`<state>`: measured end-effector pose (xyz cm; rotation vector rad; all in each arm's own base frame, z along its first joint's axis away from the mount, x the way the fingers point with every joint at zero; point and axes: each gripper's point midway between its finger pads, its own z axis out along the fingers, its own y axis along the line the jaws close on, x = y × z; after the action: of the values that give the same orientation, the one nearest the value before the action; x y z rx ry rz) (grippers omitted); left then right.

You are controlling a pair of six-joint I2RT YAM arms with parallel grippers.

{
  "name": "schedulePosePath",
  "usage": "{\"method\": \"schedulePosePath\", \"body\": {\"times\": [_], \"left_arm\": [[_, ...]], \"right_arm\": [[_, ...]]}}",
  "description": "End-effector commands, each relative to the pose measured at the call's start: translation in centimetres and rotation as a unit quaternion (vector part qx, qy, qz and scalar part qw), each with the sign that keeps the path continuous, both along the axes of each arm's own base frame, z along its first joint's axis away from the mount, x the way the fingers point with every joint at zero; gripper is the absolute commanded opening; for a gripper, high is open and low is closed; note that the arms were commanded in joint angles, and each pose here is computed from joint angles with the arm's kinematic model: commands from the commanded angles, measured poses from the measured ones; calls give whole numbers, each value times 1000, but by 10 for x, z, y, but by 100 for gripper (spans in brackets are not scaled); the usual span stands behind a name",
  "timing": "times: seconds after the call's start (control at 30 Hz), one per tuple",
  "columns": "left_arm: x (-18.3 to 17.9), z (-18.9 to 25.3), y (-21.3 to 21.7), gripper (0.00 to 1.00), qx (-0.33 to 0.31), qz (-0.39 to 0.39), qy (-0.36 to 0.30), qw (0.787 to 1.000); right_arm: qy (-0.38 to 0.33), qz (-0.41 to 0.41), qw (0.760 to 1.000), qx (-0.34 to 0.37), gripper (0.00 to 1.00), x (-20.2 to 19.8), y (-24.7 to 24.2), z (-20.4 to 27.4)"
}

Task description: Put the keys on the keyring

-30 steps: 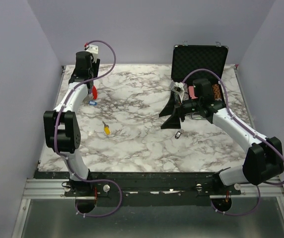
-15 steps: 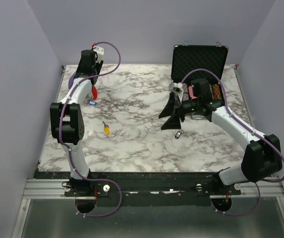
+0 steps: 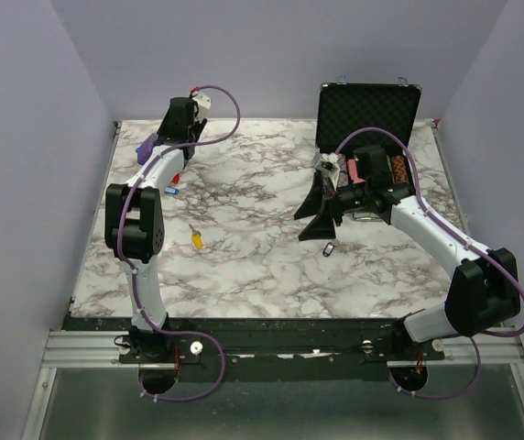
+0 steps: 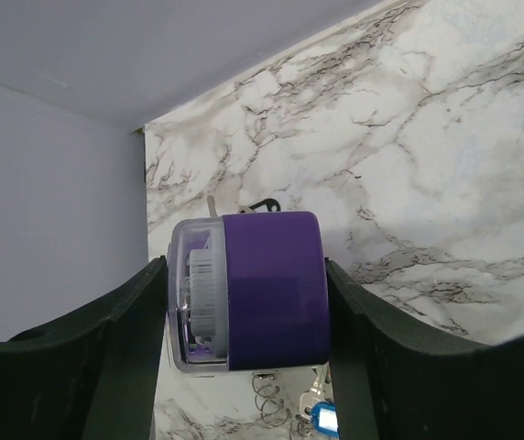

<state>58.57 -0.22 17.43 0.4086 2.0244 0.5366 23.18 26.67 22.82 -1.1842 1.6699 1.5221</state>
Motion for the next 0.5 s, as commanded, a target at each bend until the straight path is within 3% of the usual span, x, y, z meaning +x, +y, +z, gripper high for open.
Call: {"method": "schedulePosePath", "body": {"times": [0.0, 0.27, 0.47], "left_arm": [[-6, 19, 17, 0, 32, 23, -25, 999], [-10, 24, 15, 0, 36, 16, -31, 999], [-22, 3, 6, 0, 24, 33, -19, 999]], "right_arm": [[-14, 14, 1000, 16, 100, -2, 0, 15], [-15, 20, 999, 22, 100, -5, -1, 18], [-19, 18, 999, 23, 100, -5, -2, 21]]}}
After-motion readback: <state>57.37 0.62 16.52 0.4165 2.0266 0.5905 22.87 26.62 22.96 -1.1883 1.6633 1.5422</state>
